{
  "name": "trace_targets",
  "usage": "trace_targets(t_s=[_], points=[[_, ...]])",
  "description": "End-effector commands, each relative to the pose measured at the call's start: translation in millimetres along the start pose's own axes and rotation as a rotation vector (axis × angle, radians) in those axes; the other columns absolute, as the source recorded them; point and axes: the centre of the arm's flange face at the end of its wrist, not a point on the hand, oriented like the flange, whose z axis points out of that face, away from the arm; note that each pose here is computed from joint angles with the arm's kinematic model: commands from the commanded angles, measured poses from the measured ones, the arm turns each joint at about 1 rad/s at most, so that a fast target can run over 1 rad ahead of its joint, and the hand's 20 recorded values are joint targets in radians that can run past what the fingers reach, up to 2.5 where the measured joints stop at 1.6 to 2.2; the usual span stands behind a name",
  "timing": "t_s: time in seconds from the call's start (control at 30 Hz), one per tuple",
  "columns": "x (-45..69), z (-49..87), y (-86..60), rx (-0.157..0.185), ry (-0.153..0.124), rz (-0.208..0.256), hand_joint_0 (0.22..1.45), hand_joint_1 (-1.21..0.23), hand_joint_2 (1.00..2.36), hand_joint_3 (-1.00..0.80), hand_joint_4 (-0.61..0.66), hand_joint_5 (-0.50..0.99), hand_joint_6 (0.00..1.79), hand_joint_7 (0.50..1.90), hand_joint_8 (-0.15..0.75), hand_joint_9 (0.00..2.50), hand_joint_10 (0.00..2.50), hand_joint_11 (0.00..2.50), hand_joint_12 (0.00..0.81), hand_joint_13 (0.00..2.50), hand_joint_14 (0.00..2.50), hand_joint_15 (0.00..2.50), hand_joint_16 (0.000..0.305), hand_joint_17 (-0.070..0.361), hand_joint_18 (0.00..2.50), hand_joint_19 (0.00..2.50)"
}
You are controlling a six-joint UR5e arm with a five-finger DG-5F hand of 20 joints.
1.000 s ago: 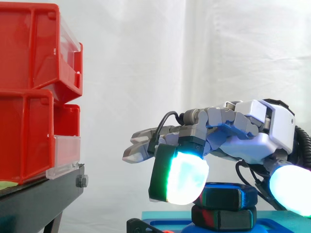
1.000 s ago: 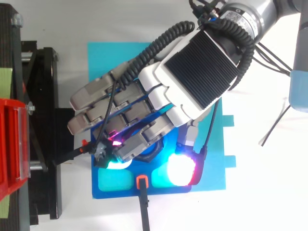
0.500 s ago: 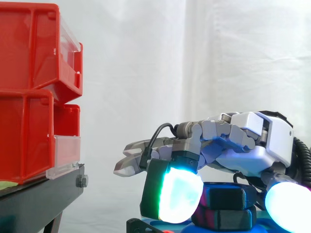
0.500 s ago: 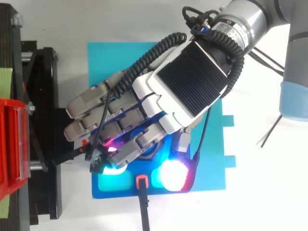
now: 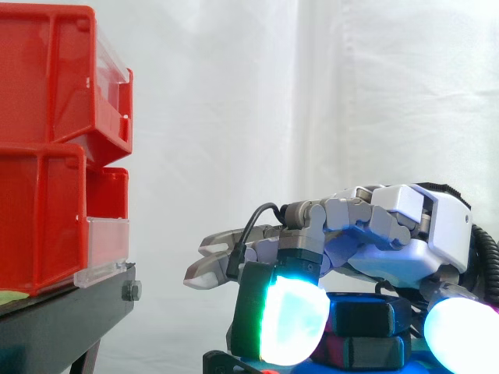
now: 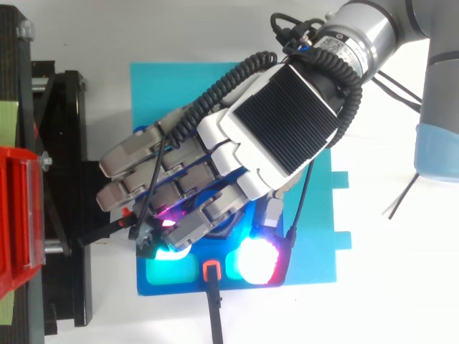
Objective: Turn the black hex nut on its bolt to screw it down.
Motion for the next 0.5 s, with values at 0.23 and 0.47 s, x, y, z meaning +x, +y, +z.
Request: trace_targets(t_s=[0.23,0.47], points=[[-2.5,-7.1,-3.9,-0.006,0.003,-0.009,0.47,-0.4,1.0,-0.5,0.18,-0.05,0.61,1.2,0.248,0.8,0.01,0.27,0.334,0.48,0.01,0.17,0.046,0.104,0.26,0.24],[-3.9,-10.7,-5.8,-0.011,0.004,-0.015,0.47,-0.4,1.0,-0.5,0.18,-0.05,0.62,1.18,0.247,0.8,0.01,0.27,0.333,0.49,0.01,0.17,0.046,0.104,0.26,0.24]])
